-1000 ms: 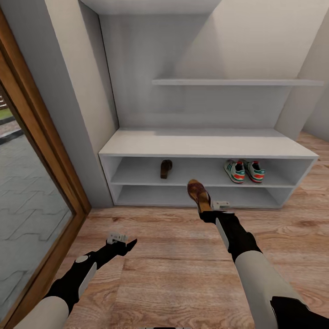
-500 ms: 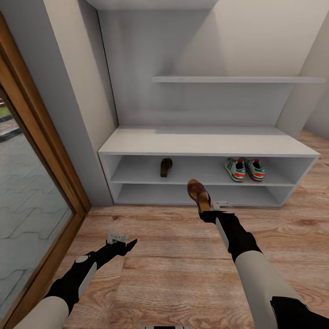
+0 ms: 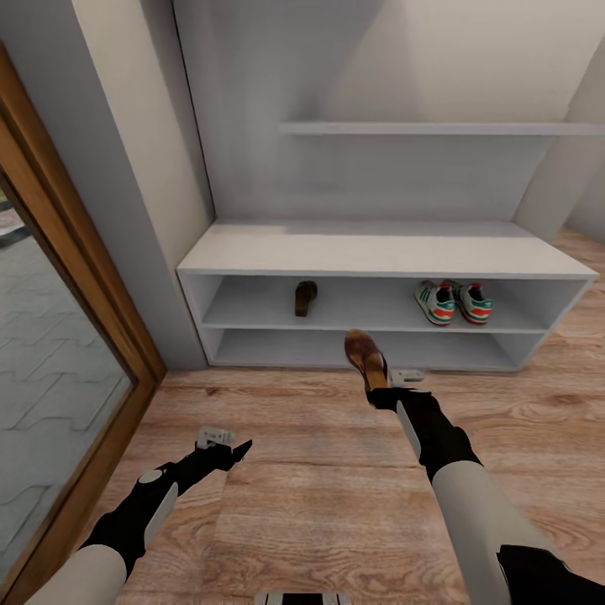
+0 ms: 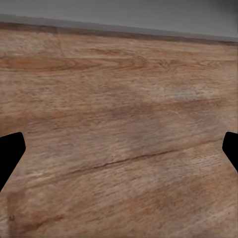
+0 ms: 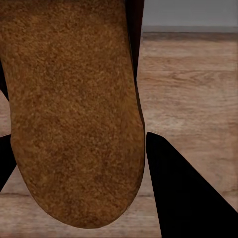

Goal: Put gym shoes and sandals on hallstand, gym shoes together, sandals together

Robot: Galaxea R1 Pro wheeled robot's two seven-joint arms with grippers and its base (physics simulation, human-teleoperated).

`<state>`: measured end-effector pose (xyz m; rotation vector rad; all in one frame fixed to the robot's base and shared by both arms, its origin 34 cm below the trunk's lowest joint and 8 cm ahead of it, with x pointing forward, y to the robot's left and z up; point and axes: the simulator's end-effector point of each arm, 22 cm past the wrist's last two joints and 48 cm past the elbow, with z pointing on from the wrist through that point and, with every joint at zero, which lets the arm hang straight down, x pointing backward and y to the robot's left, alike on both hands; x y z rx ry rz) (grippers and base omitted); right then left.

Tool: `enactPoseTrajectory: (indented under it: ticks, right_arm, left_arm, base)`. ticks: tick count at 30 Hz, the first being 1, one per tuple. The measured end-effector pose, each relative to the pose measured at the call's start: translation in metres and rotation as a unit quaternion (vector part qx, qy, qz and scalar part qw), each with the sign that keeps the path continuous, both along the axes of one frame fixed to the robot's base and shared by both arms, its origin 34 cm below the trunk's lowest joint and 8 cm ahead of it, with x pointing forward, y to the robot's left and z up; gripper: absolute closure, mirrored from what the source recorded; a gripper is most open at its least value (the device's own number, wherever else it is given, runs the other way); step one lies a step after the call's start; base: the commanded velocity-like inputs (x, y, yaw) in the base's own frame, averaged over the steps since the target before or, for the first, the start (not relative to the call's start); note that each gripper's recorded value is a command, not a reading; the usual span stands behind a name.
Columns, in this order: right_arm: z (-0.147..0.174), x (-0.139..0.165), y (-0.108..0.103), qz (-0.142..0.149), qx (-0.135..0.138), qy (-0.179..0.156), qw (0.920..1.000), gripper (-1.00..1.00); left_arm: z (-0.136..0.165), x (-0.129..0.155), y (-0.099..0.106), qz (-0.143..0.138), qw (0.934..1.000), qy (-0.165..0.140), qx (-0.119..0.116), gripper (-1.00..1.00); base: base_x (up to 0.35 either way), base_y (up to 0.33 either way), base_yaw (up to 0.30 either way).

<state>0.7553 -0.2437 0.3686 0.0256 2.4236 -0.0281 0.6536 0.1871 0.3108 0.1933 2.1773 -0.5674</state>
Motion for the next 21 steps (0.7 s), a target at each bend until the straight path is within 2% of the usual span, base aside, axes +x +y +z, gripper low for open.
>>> enactPoseTrajectory:
  ticks: [8, 18, 21]
  right_arm:
    - [-0.023, -0.005, 0.000, 0.000, 0.000, 0.016, 0.9999, 1.00]
    - [-0.022, -0.004, 0.000, 0.000, 0.000, 0.016, 0.9999, 1.00]
    - [-0.031, -0.006, 0.000, 0.000, 0.000, 0.022, 0.9998, 1.00]
  left_arm:
    - [-0.019, -0.006, 0.000, 0.000, 0.9999, 0.016, 0.000, -1.00]
    - [-0.019, -0.006, 0.000, 0.000, 0.9999, 0.016, 0.000, -1.00]
    - [-0.027, -0.009, 0.000, 0.000, 0.9997, 0.023, 0.000, -1.00]
  base:
    - [0.000, 0.000, 0.000]
    - [0.000, 0.000, 0.000]
    - [0.000, 0.000, 0.000]
